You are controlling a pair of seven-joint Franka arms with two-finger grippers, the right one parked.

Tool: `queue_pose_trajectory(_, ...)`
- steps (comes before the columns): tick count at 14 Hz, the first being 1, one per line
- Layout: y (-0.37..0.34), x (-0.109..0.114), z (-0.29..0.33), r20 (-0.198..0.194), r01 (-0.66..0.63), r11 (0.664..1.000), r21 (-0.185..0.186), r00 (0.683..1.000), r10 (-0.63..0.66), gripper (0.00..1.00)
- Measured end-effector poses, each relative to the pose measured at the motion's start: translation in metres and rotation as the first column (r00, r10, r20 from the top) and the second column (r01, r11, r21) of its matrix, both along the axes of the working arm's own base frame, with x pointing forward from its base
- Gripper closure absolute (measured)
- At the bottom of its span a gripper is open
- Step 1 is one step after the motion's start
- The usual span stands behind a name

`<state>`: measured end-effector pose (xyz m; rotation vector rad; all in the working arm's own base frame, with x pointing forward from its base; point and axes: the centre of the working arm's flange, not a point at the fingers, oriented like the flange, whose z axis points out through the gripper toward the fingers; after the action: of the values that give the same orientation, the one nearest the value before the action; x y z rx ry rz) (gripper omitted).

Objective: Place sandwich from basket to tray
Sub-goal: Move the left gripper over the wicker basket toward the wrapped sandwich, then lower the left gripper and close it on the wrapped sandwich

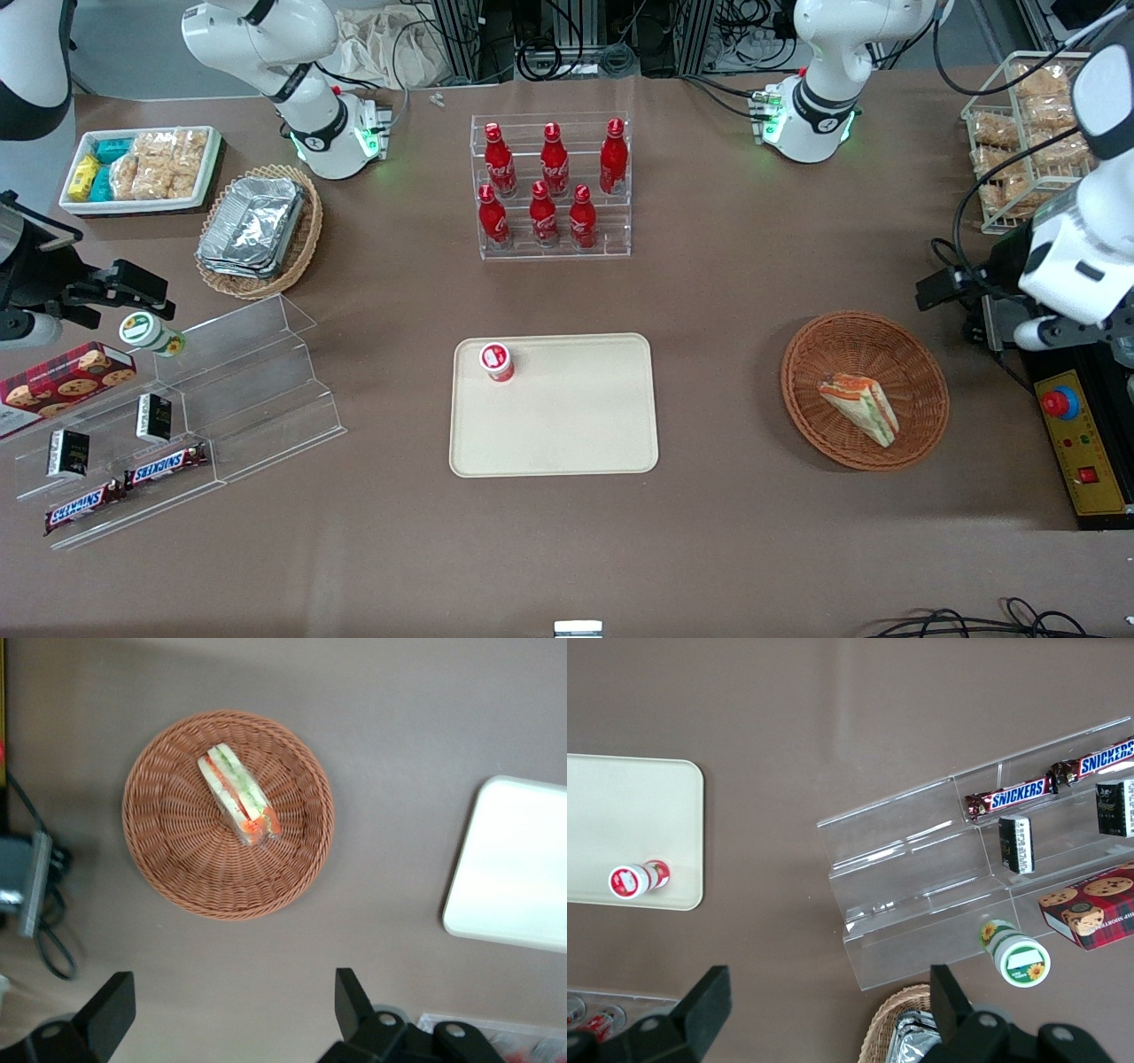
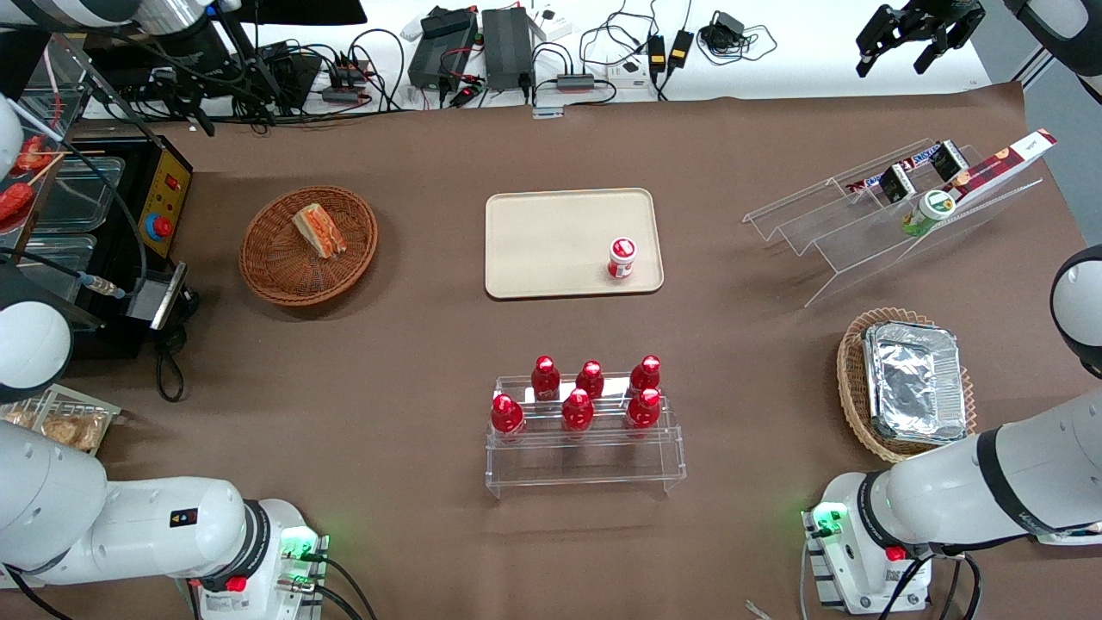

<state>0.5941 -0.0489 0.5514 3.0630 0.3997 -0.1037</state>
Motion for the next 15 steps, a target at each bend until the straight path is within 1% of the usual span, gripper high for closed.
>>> queue_pose_trajectory(3, 0.000, 0.005, -0.055, 0.016, -0.099, 0.995, 0.002, 0.995, 0.099, 0.00)
queue_pose_trajectory(4, 0.001, 0.005, -0.076, 0.028, -0.141, 0.990, 0.002, 0.990, 0.141, 0.00)
queue_pose_trajectory(6, 0.005, 0.002, -0.118, 0.054, -0.239, 0.971, -0.003, 0.970, 0.239, 0.00)
queue_pose_trajectory(9, 0.015, -0.005, -0.171, 0.100, -0.332, 0.943, -0.020, 0.938, 0.332, 0.00)
queue_pose_trajectory(12, 0.018, 0.000, -0.210, 0.105, -0.442, 0.896, -0.036, 0.890, 0.443, 0.00)
queue_pose_trajectory(15, 0.020, 0.005, -0.246, 0.090, -0.479, 0.877, -0.038, 0.872, 0.481, 0.00)
